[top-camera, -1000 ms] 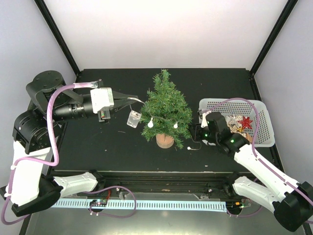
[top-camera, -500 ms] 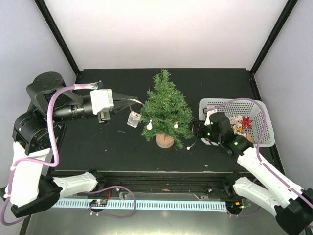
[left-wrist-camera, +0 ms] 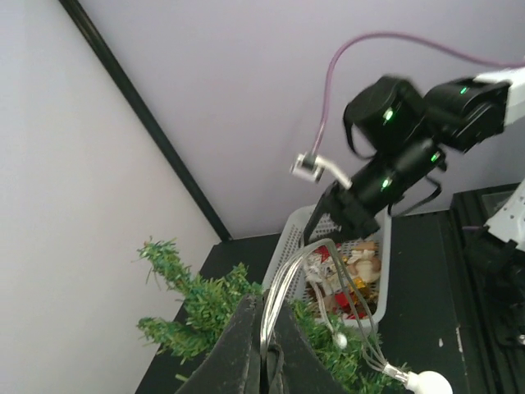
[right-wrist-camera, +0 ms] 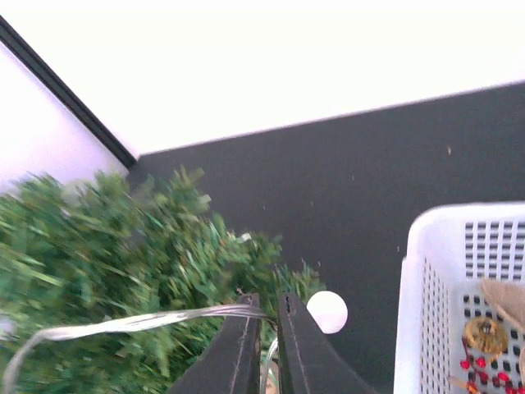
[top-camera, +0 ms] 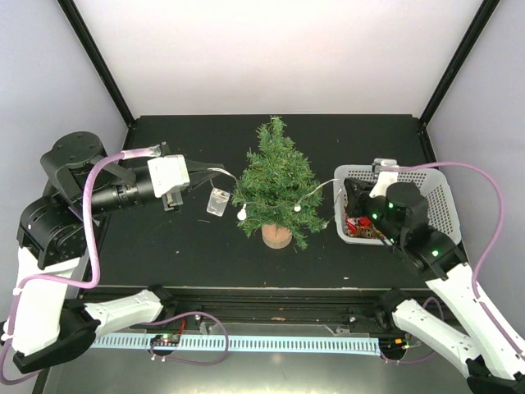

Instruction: Decorate the small christmas tree

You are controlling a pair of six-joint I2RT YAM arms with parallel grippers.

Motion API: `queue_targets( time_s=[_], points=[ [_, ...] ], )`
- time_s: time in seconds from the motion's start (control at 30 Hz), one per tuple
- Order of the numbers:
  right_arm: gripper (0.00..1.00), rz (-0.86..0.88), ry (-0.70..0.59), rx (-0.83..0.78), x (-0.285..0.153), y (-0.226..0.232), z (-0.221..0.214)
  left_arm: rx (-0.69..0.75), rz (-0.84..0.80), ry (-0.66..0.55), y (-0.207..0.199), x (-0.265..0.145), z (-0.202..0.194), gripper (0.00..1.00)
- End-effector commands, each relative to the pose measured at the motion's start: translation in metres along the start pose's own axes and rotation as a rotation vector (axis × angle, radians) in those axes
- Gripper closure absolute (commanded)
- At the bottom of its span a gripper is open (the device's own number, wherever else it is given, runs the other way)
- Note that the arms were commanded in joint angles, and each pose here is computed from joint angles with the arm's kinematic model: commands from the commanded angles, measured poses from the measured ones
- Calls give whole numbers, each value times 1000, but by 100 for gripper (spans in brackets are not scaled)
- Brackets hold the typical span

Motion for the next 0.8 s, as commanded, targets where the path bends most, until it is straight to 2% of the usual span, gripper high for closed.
queue_targets(
  time_s=[0.0,0.4,0.77],
  points=[
    [89,8,-100,-28,-28,15,30,46,97,28,5,-9,1,98],
    [89,145,-199,-67,-58,68,92,104,189,50,5,-28,7,98],
    [88,308,-185,-94,-59,118,130,154,484,188,20,-50,-6,99]
  ],
)
Point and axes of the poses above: each gripper's point midway between its finger pads, its own x axis out along the fingers, its own y axis along the line the jaws close on, z = x × y, the point moved 8 cm from there along -x, back along the fingers, and after that the axes turned 12 degrees about x, right-handed, at the moved point
